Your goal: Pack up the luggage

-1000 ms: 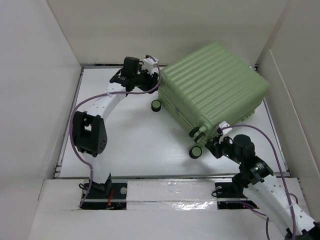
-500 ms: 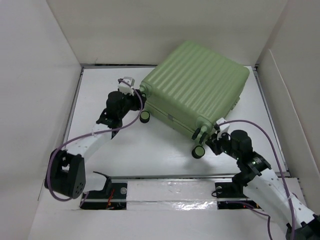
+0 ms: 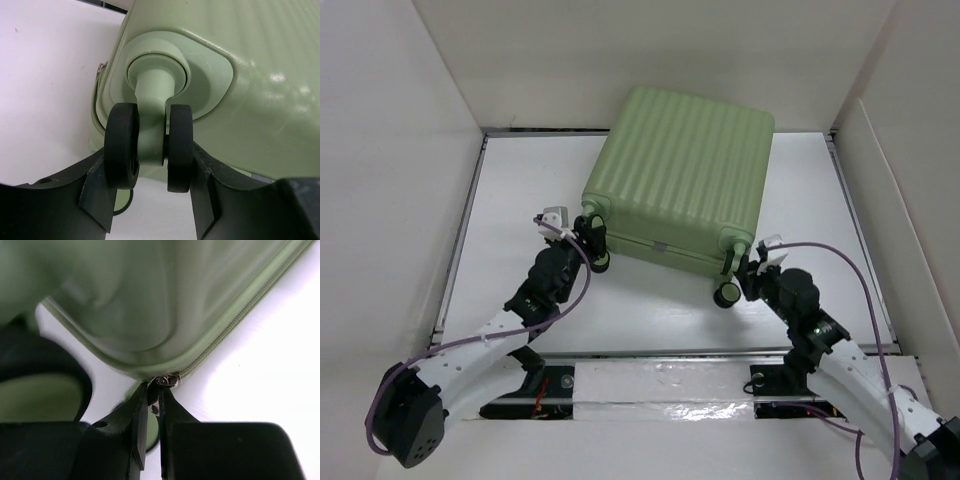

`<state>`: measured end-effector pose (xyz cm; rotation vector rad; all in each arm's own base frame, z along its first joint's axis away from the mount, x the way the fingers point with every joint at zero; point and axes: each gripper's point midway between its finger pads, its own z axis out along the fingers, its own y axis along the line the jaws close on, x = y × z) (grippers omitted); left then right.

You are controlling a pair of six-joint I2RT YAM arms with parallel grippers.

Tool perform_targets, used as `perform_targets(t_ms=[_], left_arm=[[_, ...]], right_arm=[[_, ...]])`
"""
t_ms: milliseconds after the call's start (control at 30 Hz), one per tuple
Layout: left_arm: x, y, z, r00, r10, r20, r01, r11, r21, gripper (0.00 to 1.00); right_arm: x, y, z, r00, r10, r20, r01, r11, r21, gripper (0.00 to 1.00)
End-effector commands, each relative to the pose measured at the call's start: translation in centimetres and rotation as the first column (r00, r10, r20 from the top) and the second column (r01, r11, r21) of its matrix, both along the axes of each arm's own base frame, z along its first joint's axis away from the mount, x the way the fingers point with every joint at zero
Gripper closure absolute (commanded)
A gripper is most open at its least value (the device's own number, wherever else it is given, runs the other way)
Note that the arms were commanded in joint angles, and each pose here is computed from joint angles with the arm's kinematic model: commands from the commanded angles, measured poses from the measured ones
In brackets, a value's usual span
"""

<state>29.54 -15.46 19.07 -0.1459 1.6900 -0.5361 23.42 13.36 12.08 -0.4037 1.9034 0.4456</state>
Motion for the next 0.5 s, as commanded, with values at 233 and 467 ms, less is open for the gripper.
perform_targets(t_ms=[233, 467], left_arm=[[-6.3, -9.3, 2.1, 0.941, -0.332, 0.058, 0.337, 0.93, -0.144, 1.0], [-7.2, -10.2, 5.5, 0.912, -0.384, 0.141, 0.406, 0.892, -0.198, 1.0]], right_arm=[[0.0, 7.5, 12.1, 0.922, -0.055, 0.384, -0.026, 0.979, 0.204, 1.0], [-0.9, 15.8, 12.4, 0.848, 0.087, 0.523, -0.162, 0.982, 0.1, 1.0]])
